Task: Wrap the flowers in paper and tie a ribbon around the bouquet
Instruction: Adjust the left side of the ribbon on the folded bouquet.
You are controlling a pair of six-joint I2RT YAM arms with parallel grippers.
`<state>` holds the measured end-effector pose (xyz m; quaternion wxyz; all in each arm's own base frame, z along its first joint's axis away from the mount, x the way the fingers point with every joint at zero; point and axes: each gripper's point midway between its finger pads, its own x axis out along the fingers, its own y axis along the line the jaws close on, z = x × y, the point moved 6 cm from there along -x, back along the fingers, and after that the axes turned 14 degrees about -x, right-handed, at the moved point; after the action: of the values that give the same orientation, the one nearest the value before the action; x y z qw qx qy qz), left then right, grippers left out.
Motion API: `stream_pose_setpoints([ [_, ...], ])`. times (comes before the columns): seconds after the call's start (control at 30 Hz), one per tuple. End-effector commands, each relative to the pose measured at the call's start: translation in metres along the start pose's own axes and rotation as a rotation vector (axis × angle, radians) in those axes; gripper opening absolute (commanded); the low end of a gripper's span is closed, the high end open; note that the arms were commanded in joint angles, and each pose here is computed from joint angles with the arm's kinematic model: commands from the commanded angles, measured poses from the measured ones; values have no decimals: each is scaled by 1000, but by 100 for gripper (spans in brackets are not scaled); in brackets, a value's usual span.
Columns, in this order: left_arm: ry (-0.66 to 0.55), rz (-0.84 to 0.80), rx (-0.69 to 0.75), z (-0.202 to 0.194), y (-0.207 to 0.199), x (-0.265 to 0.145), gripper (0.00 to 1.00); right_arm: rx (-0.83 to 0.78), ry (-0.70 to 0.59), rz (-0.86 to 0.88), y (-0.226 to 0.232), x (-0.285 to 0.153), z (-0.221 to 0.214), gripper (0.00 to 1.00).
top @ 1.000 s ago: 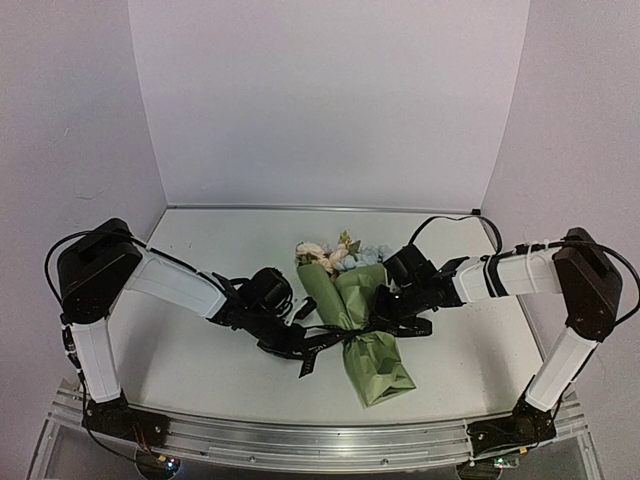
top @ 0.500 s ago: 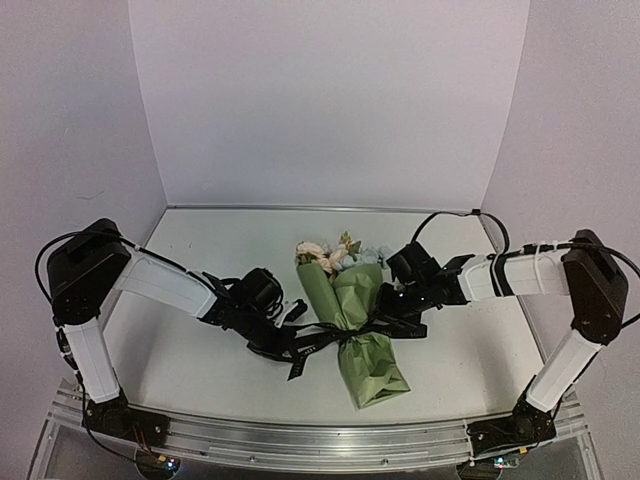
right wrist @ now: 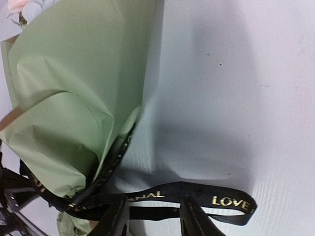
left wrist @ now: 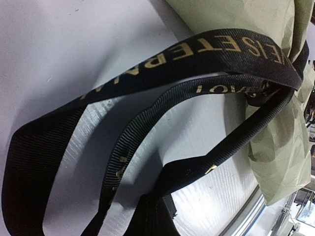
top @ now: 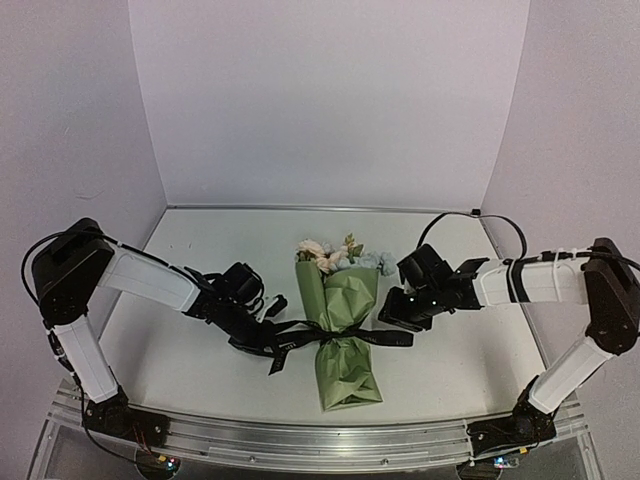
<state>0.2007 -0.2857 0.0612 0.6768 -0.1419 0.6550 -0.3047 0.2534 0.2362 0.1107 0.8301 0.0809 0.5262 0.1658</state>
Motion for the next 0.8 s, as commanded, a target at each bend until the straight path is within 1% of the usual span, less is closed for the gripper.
stream_pose_setpoints([
  [0.0,0,29,18,-5,4,-9,0,-108,16,22,-3,-9,-8,49],
  [0.13,-23,28,25,-2,0,-16,0,-222,42,33,-9,-13,-21,61],
  [0.23,-42,26,24,0,-1,-23,0,-265,51,1,-13,-14,-22,64],
  [0.3,-44,30,24,1,-1,-23,0,-267,51,-8,-12,-15,-19,64],
  [0.47,-38,47,15,1,3,-23,0,-262,56,52,6,-9,-6,61],
  [0.6,-46,48,21,2,1,-28,0,-284,72,55,5,-3,-8,61],
  [0.77,-51,72,0,1,10,-32,0,-318,111,83,6,0,-19,61],
])
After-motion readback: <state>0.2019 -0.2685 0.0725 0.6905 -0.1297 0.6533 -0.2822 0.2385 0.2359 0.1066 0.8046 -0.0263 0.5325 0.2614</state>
